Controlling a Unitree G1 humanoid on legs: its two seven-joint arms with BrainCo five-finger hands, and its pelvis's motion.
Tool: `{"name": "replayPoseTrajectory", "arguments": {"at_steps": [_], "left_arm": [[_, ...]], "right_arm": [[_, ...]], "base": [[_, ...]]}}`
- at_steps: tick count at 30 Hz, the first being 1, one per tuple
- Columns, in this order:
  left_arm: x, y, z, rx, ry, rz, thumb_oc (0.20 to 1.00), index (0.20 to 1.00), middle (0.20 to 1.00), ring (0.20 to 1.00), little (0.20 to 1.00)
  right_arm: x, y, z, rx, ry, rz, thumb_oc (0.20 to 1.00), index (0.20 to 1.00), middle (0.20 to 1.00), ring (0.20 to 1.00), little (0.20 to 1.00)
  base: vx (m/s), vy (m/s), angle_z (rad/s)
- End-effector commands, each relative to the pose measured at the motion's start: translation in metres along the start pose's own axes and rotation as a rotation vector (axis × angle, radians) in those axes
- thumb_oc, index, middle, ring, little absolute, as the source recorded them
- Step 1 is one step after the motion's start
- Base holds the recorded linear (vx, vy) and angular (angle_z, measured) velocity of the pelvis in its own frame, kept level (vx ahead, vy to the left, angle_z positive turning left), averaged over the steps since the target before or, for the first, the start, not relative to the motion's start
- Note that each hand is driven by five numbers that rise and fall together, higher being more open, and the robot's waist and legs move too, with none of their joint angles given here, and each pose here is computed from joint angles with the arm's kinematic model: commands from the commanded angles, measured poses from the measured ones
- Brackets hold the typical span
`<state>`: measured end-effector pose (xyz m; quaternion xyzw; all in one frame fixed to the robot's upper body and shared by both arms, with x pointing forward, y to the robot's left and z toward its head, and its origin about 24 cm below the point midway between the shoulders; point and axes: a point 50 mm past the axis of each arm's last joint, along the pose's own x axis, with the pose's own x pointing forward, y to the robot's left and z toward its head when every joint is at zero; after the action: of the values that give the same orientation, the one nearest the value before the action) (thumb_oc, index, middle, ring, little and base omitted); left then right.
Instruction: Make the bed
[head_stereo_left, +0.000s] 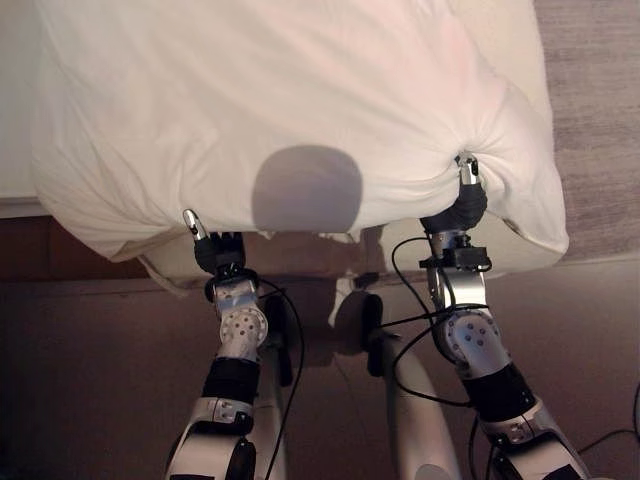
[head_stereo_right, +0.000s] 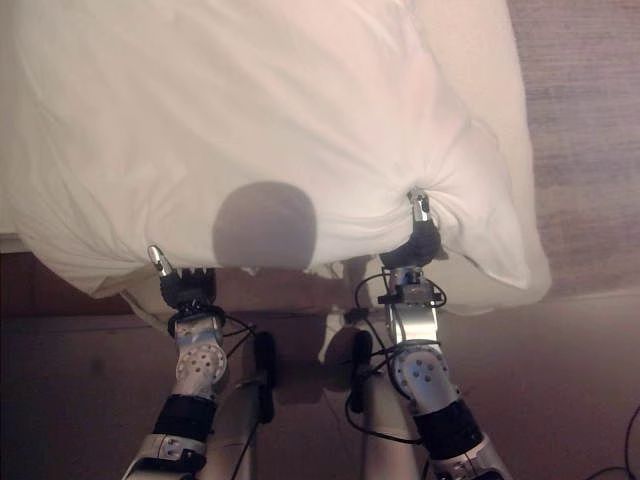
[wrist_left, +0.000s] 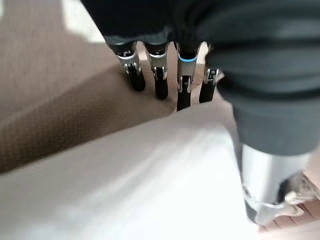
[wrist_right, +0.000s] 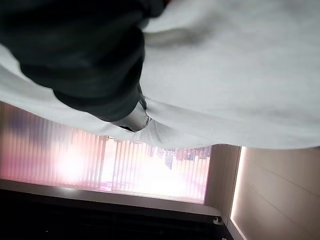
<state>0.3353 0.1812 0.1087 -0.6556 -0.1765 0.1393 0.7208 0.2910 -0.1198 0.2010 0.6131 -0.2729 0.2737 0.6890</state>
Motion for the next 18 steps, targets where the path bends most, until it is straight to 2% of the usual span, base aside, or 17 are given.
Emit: {"name": "replayPoseTrajectory", "arguments": {"at_steps": [1, 15, 16, 17, 18], "left_arm": [[0.008, -0.01, 0.005, 0.017, -0.034, -0.072, 1.0, 1.0, 1.0, 1.0, 1.0], [0.013, -0.026, 0.026, -0.023, -0.126, -0.172, 1.0, 1.0, 1.0, 1.0, 1.0], [0.012, -0.026, 0.028, -0.01, -0.132, -0.176, 0.79, 0.79, 0.79, 0.79, 0.79], [0.012, -0.026, 0.028, -0.01, -0.132, -0.176, 0.545, 0.545, 0.545, 0.545, 0.545], [0.012, -0.026, 0.032, 0.001, -0.146, -0.179, 0.2, 0.2, 0.2, 0.2, 0.2]], "right_arm": [[0.0, 0.054, 0.013, 0.009, -0.089, 0.329, 0.2, 0.2, 0.2, 0.2, 0.2], [-0.003, 0.047, 0.016, -0.003, -0.093, 0.278, 0.2, 0.2, 0.2, 0.2, 0.2], [-0.004, 0.046, 0.017, -0.008, -0.099, 0.27, 0.2, 0.2, 0.2, 0.2, 0.2], [-0.004, 0.046, 0.017, -0.007, -0.099, 0.269, 0.2, 0.2, 0.2, 0.2, 0.2], [-0.004, 0.045, 0.018, -0.008, -0.101, 0.264, 0.2, 0.2, 0.2, 0.2, 0.2]], "base": [[0.0, 0.002, -0.06], [0.0, 0.001, -0.02], [0.0, 0.0, 0.0], [0.0, 0.0, 0.0], [0.0, 0.0, 0.0]]}}
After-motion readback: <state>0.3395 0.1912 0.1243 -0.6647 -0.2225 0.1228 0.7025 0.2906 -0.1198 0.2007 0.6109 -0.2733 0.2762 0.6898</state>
